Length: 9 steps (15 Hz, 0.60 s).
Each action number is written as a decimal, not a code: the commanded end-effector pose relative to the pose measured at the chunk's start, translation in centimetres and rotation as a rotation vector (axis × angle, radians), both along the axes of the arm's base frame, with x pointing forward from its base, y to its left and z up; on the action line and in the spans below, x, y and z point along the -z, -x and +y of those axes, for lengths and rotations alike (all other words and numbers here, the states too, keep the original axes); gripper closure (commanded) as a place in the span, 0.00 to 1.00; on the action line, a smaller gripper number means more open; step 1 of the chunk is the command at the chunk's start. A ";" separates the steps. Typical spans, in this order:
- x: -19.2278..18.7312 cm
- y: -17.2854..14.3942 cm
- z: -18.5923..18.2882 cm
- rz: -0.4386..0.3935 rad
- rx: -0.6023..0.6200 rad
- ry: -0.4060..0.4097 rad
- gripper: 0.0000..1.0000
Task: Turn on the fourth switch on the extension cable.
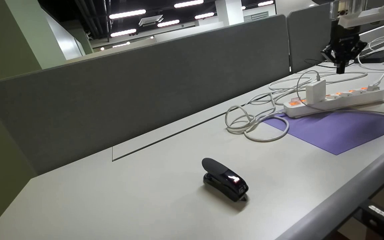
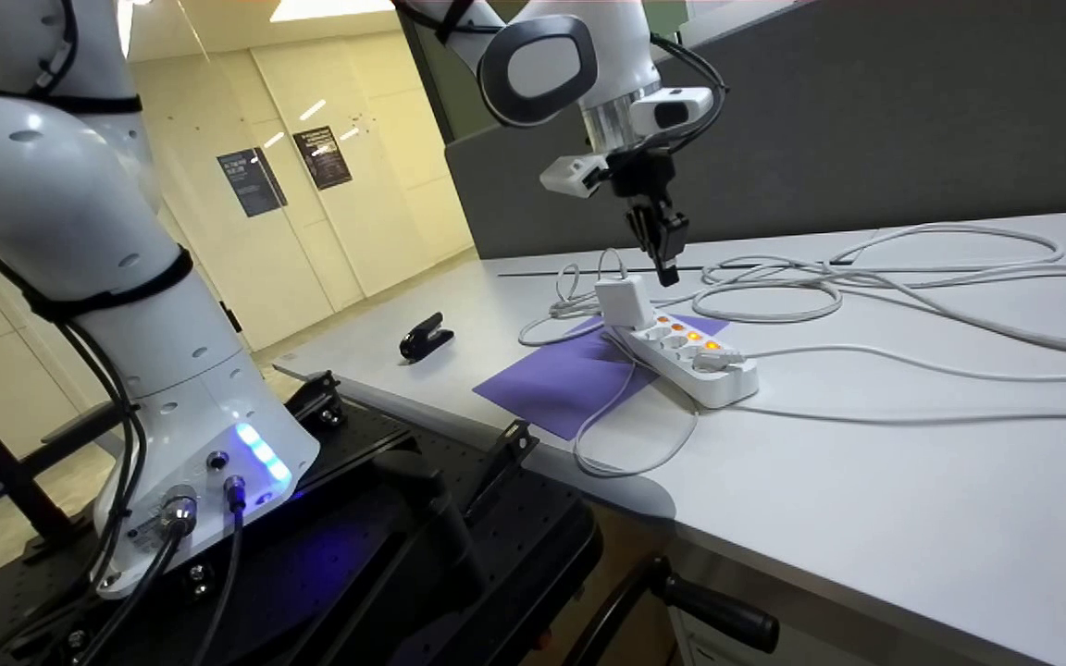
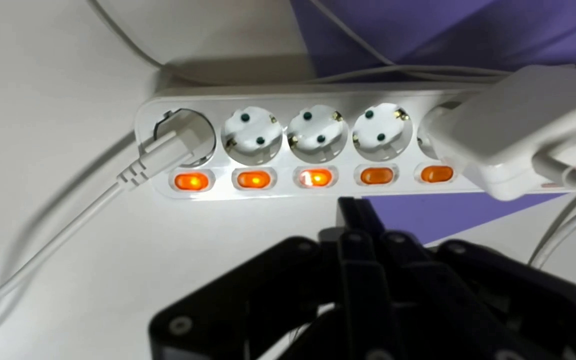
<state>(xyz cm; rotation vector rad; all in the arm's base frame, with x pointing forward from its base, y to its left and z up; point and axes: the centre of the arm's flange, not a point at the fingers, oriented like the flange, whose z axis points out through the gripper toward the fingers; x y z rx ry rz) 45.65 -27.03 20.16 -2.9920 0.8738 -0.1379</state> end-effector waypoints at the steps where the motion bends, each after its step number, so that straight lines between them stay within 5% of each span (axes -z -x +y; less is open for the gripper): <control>1: 0.2 -0.2 -0.1 -0.012 0.011 0.007 1.00; 9: 3.3 -1.9 -1.2 -0.023 0.076 0.023 1.00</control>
